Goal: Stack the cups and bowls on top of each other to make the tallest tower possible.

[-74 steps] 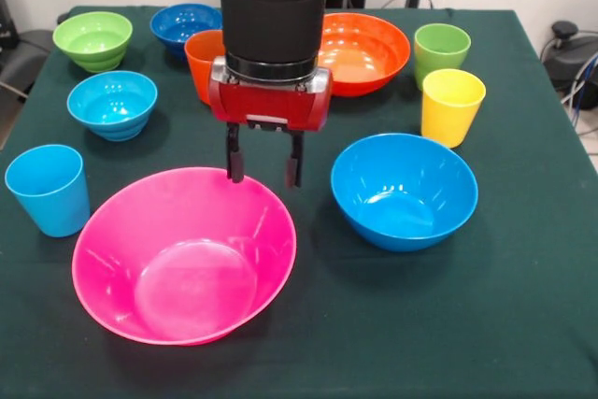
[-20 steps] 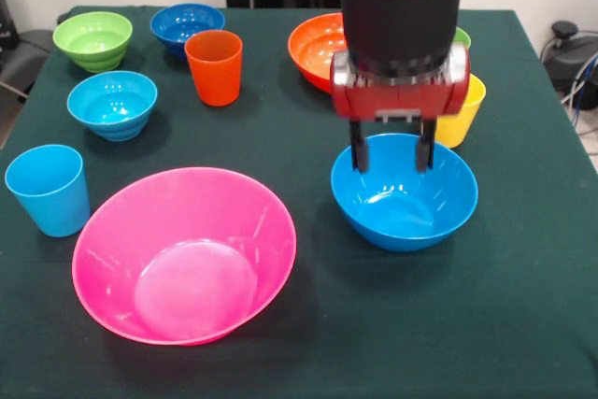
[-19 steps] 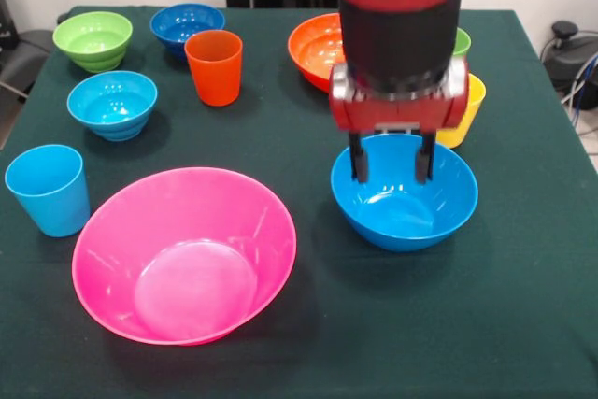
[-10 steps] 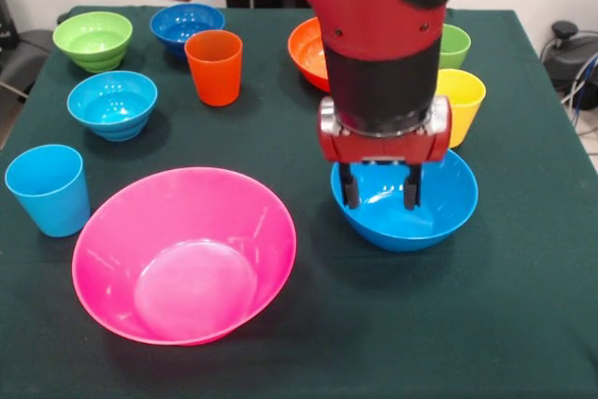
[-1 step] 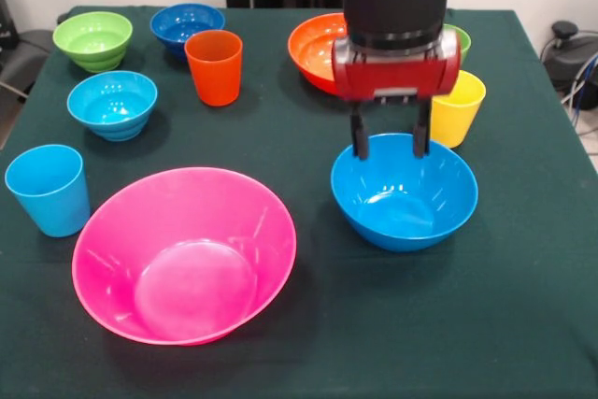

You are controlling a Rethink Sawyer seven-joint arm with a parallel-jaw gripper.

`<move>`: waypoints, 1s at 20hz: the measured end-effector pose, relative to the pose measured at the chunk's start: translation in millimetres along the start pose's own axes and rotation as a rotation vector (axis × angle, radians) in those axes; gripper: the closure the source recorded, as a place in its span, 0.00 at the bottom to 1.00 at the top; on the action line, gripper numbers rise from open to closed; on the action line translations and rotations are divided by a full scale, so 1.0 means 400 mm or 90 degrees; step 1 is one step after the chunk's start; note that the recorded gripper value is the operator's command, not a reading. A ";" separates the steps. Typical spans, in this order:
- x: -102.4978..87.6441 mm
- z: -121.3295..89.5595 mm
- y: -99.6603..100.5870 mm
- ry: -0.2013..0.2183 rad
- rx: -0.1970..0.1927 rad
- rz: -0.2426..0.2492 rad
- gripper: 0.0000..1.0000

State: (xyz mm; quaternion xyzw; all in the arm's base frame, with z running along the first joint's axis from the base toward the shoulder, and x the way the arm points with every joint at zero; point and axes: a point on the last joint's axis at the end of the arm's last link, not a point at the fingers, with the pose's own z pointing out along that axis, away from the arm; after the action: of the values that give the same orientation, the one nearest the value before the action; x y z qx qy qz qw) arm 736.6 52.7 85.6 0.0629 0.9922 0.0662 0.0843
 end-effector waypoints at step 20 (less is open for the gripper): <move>0.148 -0.080 0.027 -0.018 0.002 -0.022 0.00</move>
State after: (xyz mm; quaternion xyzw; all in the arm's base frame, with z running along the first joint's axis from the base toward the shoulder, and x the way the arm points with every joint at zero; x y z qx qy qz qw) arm 674.4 67.4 109.0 0.0471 0.9920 0.0626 0.0990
